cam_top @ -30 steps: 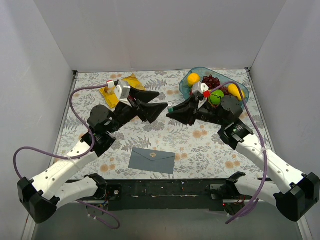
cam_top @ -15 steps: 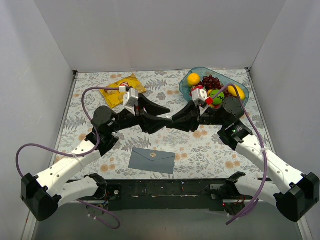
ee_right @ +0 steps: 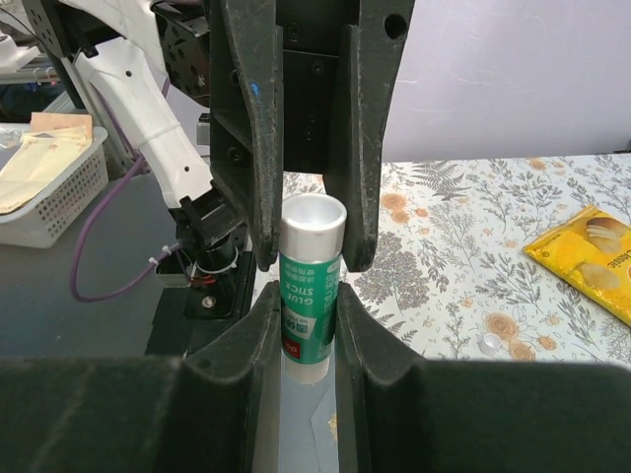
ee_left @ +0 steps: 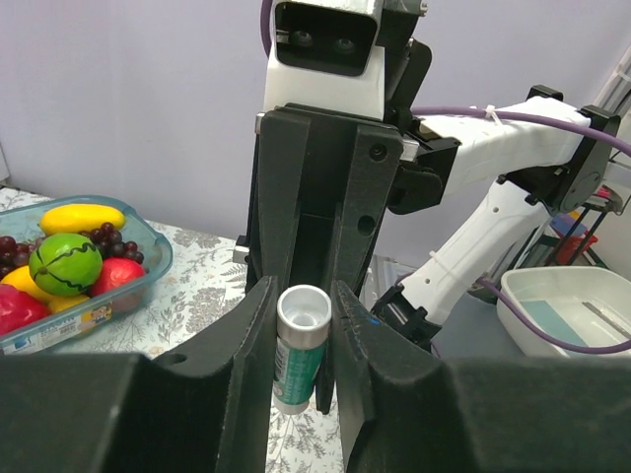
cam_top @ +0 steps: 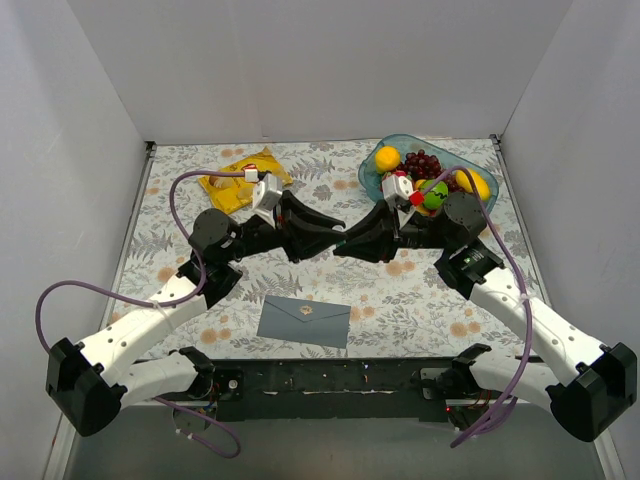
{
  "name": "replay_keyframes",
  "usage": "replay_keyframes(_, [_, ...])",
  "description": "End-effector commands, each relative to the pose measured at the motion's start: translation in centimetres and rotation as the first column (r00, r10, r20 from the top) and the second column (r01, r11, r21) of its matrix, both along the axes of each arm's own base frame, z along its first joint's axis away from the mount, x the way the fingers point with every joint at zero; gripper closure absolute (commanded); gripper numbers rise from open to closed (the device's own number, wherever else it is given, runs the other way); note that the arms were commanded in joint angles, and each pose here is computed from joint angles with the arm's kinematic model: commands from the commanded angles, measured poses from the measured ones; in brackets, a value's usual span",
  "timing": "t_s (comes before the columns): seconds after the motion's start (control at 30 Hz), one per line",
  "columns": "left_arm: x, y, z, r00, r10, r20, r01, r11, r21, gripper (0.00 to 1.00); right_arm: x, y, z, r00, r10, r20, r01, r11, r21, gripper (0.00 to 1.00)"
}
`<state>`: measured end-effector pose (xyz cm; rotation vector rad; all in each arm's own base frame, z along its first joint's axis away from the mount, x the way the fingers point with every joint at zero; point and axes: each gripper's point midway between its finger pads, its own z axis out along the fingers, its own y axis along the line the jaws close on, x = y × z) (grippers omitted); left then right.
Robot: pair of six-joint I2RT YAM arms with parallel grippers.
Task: Place the letter into the envelope and seal it
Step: Screw the solid glue.
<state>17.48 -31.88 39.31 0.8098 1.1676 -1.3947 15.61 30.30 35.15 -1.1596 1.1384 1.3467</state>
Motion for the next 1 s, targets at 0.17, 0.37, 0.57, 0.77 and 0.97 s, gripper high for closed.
replay_keyframes(0.17, [7.4,1.4,-1.6,0.922,0.380,-0.069,-0.375,0.924,0.079,1.00,7.2,0.5,1.3,0.941,-0.337,-0.034,0.336,0.942,-0.023,0.99])
replay_keyframes(0.37, [15.5,5.0,-4.0,0.654,0.752,-0.085,-0.735,0.658,0.163,0.97,16.5,-0.3,0.4,0.714,-0.684,-0.147,0.677,0.729,-0.102,0.99])
replay_keyframes(0.57, [17.8,5.4,-2.4,0.575,0.815,-0.076,-0.802,0.580,0.145,0.39,18.3,0.2,1.2,0.688,-0.709,-0.154,0.706,0.703,-0.080,0.99])
replay_keyframes(0.77, [14.0,5.0,0.5,0.705,0.708,-0.036,-0.707,0.706,0.046,0.31,11.4,1.6,1.6,0.904,-0.425,-0.038,0.425,0.905,-0.010,0.99])
replay_keyframes(0.97, [8.0,4.8,1.3,0.849,0.529,0.002,-0.527,0.847,-0.066,0.30,4.9,2.1,0.6,0.993,-0.119,-0.017,0.119,0.993,-0.018,0.99])
